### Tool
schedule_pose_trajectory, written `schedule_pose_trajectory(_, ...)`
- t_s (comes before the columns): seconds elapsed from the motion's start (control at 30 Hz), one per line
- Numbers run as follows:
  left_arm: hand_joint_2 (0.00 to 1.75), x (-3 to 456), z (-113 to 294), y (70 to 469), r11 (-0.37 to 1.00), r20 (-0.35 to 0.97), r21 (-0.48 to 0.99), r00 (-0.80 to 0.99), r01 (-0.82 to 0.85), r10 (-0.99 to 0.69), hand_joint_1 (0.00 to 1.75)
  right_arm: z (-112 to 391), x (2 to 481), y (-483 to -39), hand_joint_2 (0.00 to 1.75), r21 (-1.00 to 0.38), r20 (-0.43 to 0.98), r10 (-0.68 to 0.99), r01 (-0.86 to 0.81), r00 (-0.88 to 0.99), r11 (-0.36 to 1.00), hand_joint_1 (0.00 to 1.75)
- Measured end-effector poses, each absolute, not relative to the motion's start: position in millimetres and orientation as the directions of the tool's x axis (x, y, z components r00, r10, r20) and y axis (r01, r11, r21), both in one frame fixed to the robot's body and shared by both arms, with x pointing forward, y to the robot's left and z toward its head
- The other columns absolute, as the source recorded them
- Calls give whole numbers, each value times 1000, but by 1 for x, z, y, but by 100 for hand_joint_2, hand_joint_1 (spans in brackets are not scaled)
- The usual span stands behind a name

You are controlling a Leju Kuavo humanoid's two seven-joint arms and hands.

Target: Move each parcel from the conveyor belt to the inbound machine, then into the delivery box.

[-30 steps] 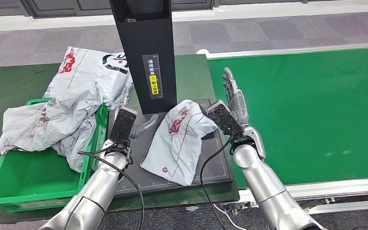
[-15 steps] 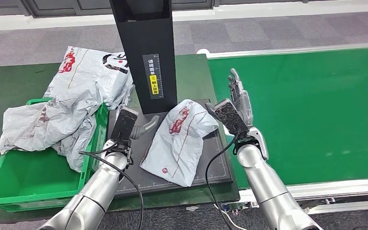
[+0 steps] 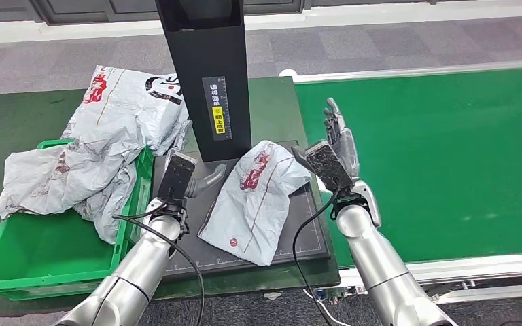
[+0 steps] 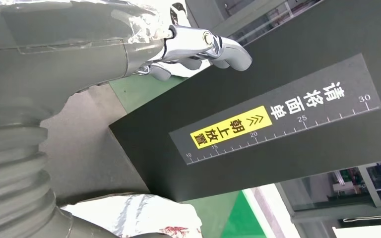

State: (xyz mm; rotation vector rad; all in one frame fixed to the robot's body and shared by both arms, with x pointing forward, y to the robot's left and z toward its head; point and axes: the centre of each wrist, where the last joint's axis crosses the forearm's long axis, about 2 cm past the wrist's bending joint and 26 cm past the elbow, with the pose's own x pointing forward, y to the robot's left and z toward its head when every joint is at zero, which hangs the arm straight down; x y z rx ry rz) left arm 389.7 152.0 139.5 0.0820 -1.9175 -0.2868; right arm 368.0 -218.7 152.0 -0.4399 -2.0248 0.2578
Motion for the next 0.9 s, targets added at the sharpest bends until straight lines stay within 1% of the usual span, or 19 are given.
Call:
schedule_pose_trajectory(0.3, 175, 388, 137, 149, 960, 911, 258, -358, 109, -204, 0, 145, 363, -219, 175, -342, 820, 387, 181, -422, 922, 0)
schedule_pose_trajectory(0.4, 175, 387, 135, 147, 947, 904, 294, -359, 129, -232, 0, 142, 362, -220, 175, -325, 828, 370, 177, -421, 929, 0)
schedule_pose_trajectory(0.5, 175, 384, 132, 143, 900, 869, 402, -378, 166, -319, 0, 139, 361, -222, 175, -302, 841, 348, 176, -413, 937, 0)
schedule_pose_trajectory(0.63, 175, 377, 122, 134, 796, 791, 564, -420, 222, -444, 0, 137, 361, -228, 175, -277, 859, 325, 176, -394, 945, 0)
schedule_pose_trajectory(0.83, 175, 366, 109, 122, 632, 687, 715, -470, 299, -554, 0, 137, 362, -233, 175, -271, 873, 318, 174, -371, 947, 0)
schedule_pose_trajectory(0.9, 175, 364, 107, 119, 591, 661, 743, -482, 314, -575, 0, 137, 362, -233, 175, -272, 875, 319, 175, -366, 946, 0)
